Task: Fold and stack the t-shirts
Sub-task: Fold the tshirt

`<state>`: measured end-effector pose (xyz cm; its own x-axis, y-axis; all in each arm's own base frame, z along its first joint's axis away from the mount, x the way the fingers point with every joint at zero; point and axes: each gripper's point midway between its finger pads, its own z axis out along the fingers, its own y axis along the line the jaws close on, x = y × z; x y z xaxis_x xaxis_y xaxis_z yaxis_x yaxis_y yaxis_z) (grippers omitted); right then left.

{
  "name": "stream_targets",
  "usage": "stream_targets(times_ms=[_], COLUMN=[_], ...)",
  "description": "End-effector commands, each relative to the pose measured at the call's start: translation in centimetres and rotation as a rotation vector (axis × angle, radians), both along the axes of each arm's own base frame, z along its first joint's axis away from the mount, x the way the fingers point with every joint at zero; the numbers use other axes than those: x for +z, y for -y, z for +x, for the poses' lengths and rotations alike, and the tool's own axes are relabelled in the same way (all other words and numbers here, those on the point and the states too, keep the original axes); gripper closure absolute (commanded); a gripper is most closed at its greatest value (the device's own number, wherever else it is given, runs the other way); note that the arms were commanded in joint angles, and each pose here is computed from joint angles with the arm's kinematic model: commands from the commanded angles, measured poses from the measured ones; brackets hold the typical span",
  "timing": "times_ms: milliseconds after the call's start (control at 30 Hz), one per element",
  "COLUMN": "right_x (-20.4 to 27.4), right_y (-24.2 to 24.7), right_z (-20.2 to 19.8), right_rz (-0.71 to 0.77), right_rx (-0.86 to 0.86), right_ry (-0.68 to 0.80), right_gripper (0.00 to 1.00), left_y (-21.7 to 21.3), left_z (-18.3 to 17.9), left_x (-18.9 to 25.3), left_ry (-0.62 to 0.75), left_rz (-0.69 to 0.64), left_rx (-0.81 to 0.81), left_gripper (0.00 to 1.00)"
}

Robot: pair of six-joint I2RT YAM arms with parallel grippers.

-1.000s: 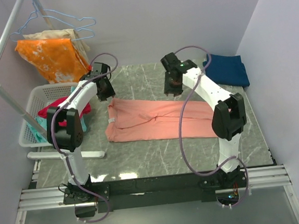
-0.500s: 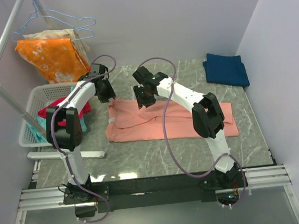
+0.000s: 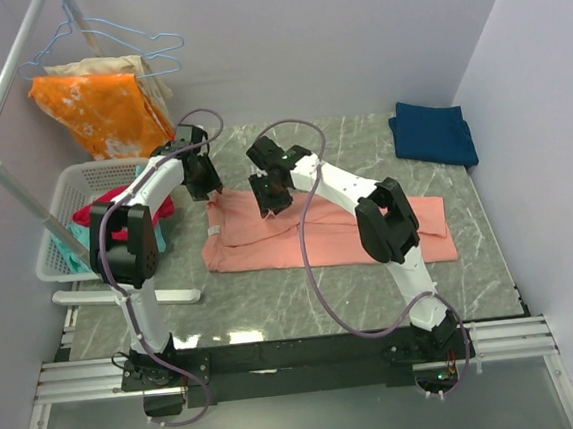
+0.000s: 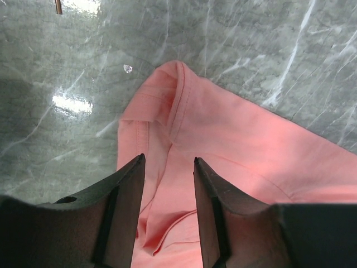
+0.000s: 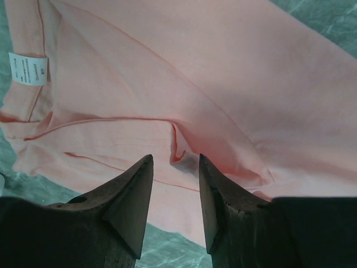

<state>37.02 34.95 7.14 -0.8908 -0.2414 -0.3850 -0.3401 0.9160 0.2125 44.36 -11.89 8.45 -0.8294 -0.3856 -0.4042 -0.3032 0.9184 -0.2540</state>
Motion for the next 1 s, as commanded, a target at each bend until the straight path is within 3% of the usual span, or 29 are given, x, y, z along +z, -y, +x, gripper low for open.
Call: stream_targets(times_ms=[0, 467, 633, 667, 700, 733, 967], right_x=[-0.3, -3.0, -3.4, -3.4, -3.5, -3.5, -1.4], right_y=[-0.9, 0.7, 1.6, 1.7, 1.8, 2.0, 2.7], right_z=[-0.5, -1.3, -1.5, -1.7, -1.8, -2.0, -3.5], right_rz=[0.005, -0.086, -0.123, -0.128, -0.133, -0.135, -0.127], right_rx=[0.034, 0.005, -0.003, -0.002, -0.002, -0.003, -0.007], right_ry=[0.002, -0.038, -0.042, -0.046, -0.05, -0.052, -0.022], right_gripper=[0.55, 0.65, 0.83, 0.87, 0.98, 1.0, 1.0], left_y=[-0.4, -0.5, -0.5, -0.5, -0.5, -0.5, -0.5], left_z=[0.1, -0.4, -0.6, -0.6, -0.6, -0.7, -0.8], left_x=[-0.5, -0.2, -0.2, -0.2, -0.1, -0.2, -0.3], left_ry=[-0.009, -0.006, -0.007, -0.006, -0.003, -0.005, -0.004], left_rz=[0.013, 0.012, 0.012, 0.012, 0.012, 0.011, 0.007], left_rx=[-0.004, -0.007, -0.007, -0.007, -0.007, -0.006, -0.001], left_gripper=[0.53, 0.53, 0.53, 0.53, 0.53, 0.53, 0.53])
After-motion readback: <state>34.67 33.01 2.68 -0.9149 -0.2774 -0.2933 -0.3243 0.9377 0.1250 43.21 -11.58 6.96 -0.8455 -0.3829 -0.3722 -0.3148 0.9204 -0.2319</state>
